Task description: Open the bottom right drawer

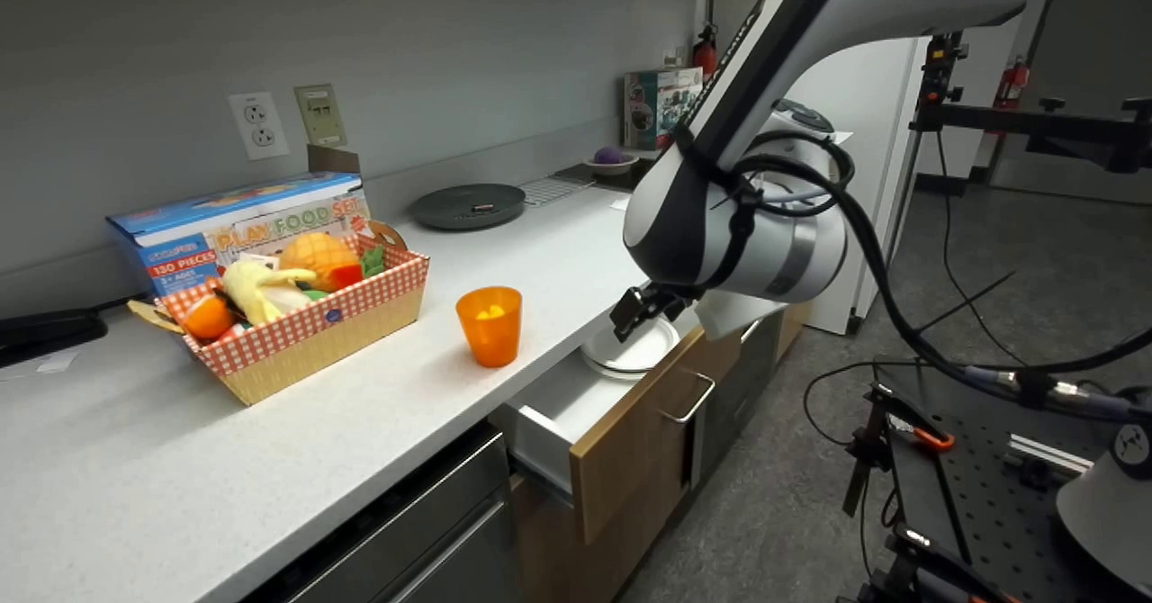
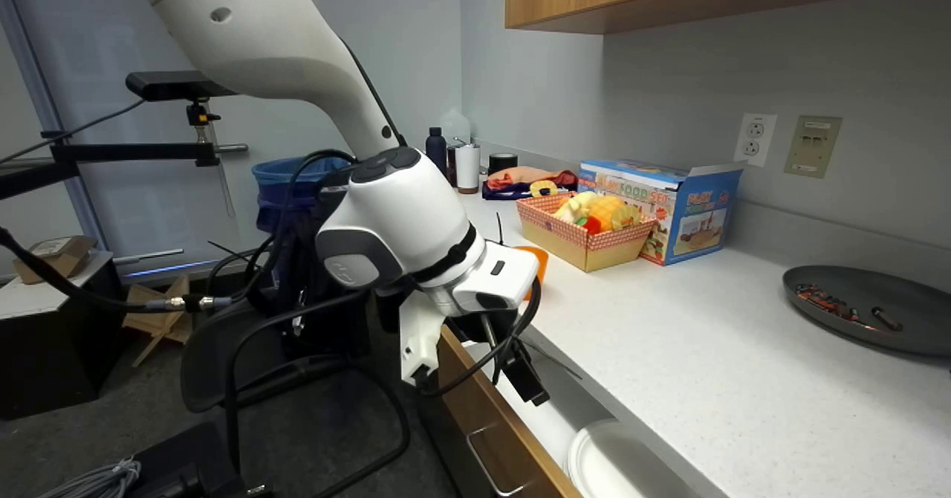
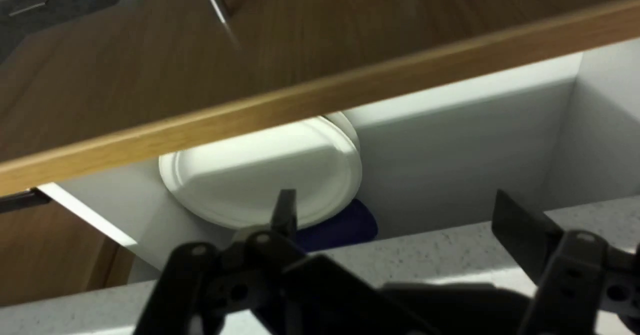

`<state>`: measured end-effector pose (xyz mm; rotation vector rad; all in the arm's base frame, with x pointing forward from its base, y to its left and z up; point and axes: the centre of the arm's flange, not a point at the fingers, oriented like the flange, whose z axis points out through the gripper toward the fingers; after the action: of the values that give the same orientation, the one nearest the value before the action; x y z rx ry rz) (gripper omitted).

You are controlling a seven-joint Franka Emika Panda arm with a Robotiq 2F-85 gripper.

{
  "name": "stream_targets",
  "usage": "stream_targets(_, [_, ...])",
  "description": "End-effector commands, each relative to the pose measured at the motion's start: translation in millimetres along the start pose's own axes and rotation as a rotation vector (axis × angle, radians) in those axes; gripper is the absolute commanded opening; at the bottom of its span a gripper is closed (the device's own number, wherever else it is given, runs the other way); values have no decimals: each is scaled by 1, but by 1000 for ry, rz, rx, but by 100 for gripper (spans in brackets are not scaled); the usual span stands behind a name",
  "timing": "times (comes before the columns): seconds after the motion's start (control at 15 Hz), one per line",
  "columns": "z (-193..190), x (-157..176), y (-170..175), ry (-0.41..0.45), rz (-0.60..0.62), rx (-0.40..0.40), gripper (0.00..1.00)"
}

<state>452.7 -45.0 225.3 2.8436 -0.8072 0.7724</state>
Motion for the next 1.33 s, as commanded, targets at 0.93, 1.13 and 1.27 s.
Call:
stream_targets(0.93, [21,-16,39,-325,-4,-70,100])
stream_targets(1.13, [13,-30,44,-385,-45,-95,100])
stream_targets(1.27, [5,-33,45,-402,-64,-116,100])
